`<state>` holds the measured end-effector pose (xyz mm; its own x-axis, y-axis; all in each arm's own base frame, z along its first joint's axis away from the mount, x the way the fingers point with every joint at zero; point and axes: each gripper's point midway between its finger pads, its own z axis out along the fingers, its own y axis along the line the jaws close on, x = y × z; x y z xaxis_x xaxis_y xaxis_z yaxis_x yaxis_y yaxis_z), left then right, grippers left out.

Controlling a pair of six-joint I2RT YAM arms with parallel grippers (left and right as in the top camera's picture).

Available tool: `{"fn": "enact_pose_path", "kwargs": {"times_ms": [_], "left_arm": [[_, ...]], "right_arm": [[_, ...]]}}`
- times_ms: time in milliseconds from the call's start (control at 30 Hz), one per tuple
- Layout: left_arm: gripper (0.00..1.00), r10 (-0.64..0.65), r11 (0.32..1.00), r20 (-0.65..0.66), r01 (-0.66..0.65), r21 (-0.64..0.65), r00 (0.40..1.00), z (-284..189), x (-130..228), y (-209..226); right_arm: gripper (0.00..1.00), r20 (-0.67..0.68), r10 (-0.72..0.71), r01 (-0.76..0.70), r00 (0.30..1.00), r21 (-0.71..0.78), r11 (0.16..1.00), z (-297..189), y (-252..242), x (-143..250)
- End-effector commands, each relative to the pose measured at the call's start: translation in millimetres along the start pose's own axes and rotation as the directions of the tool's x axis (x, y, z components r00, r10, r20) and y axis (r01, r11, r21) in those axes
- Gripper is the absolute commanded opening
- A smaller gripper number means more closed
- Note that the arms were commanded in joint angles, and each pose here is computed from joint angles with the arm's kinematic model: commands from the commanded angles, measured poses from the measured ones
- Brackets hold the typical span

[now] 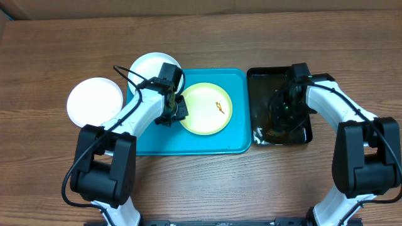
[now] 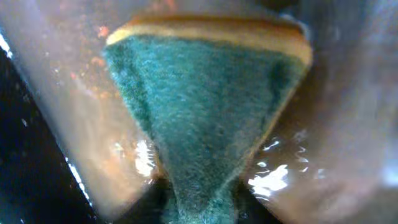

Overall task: Clean dirty plates on tray and stack at the side
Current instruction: 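Dip and rub the sponge in the water with the right gripper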

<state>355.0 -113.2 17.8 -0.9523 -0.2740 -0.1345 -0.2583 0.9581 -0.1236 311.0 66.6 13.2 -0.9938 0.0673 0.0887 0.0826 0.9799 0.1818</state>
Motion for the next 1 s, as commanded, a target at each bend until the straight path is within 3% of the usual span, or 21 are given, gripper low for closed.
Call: {"fn": "enact_pose_path", "kwargs": {"times_ms": [0,233,267,300,333,467,500,600,967], "left_arm": [[0.34,0.011,1.0,0.005,-0.011,-0.012,1.0,2,-2,0],[0.33,0.013,1.0,0.012,-0.013,0.002,1.0,2,-4,-4],[0.33,0.016,1.0,0.012,-0.016,0.002,1.0,2,-3,-4],[0.32,0.018,1.0,0.011,-0.018,0.002,1.0,2,-3,-5],[0.29,0.02,1.0,0.01,-0.02,0.002,1.0,2,-2,-6],[0.28,0.025,1.0,0.011,-0.025,-0.001,1.0,2,-1,-7],[0.29,0.025,1.0,0.009,-0.025,-0.002,1.0,3,-1,-6],[0.29,0.025,1.0,0.006,-0.025,-0.003,1.0,3,0,-6],[0.29,0.045,0.999,-0.002,-0.045,-0.012,0.999,4,6,-10]], "right_arm": [[0.63,0.043,-0.013,0.013,0.999,-0.005,1.0,-6,2,-6],[0.69,0.135,-0.03,0.032,0.99,-0.019,0.999,-8,6,-29],[0.74,0.139,-0.03,0.033,0.99,-0.021,0.999,-9,7,-30],[0.98,0.139,-0.027,0.032,0.99,-0.033,0.999,-9,9,-30],[1.0,0.134,-0.027,0.035,0.991,-0.054,0.998,-9,13,-29],[1.0,0.116,-0.025,0.031,0.993,-0.053,0.998,-8,12,-24],[0.95,0.114,-0.025,0.03,0.993,-0.05,0.998,-8,11,-24],[0.66,0.115,-0.024,0.029,0.993,-0.038,0.999,-8,9,-24],[0.64,0.112,-0.023,0.028,0.993,-0.038,0.999,-8,9,-23]]}}
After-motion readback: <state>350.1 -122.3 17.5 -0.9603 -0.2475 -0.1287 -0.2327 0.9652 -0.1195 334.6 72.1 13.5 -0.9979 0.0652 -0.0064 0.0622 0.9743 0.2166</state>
